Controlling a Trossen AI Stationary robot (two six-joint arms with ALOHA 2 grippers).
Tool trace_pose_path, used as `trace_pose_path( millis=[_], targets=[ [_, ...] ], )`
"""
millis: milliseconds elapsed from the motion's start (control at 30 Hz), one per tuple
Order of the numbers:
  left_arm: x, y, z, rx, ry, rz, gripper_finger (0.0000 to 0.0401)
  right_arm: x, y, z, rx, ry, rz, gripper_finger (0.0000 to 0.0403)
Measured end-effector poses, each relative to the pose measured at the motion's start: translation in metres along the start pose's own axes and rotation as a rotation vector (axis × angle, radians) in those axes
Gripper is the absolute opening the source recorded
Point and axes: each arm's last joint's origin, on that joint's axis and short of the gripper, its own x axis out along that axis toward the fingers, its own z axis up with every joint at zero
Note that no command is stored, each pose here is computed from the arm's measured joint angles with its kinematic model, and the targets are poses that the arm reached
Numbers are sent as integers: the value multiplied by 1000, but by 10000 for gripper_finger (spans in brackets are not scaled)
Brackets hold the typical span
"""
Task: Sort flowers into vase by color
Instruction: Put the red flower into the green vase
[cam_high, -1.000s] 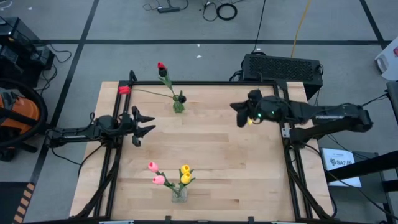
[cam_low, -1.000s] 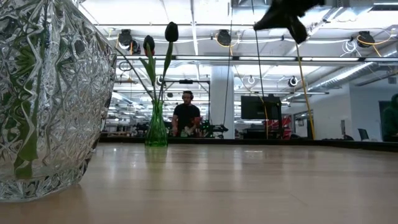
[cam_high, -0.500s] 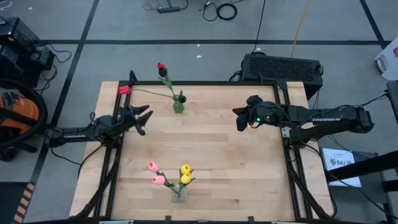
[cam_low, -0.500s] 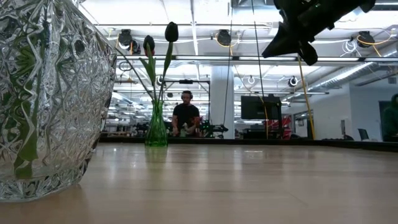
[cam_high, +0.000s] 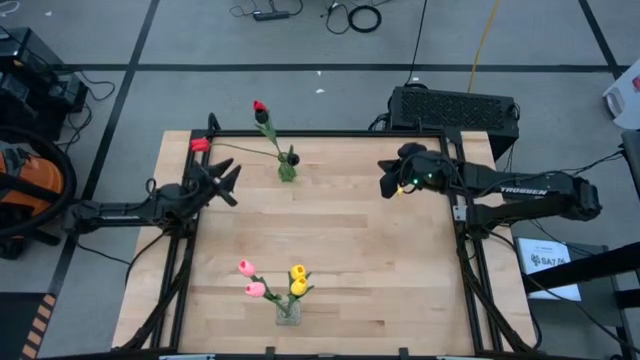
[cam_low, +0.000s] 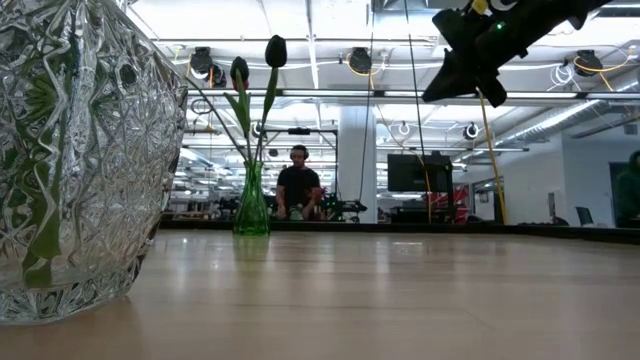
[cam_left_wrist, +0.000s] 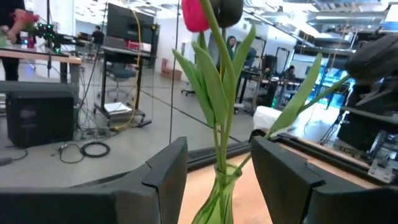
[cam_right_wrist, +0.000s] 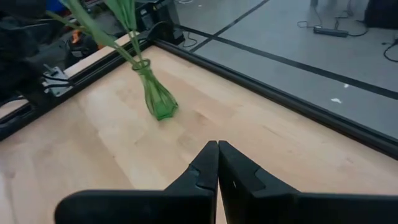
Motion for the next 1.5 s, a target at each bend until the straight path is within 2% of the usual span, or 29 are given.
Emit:
trace_pose_path(
  millis=[100, 233, 433, 667, 767, 1133, 1300, 1500],
  targets=[
    [3, -1, 6, -2, -8, 6, 185, 1, -2, 1, 6, -3, -10, 4],
    [12, -4, 25, 45, -28, 32, 185, 1, -3, 2, 8, -2, -11, 4],
    [28, -5, 26, 110, 45, 63, 185, 1, -3, 2, 8, -2, -10, 4],
    [39, -1, 27, 71, 19, 90, 183, 1, -3, 1, 10, -2, -10, 4],
    [41, 2, 28, 53, 16, 68, 167, 1, -3, 1, 10, -1, -10, 4],
    [43, 1, 34, 31, -34, -43, 72, 1, -3, 1, -32, 0, -13, 4],
    [44, 0, 38, 20, -63, -58, 50, 1, -3, 1, -46, -1, -14, 4],
    [49, -5, 56, 51, -42, -73, 37, 1, -3, 1, -49, -1, -14, 4]
  ],
)
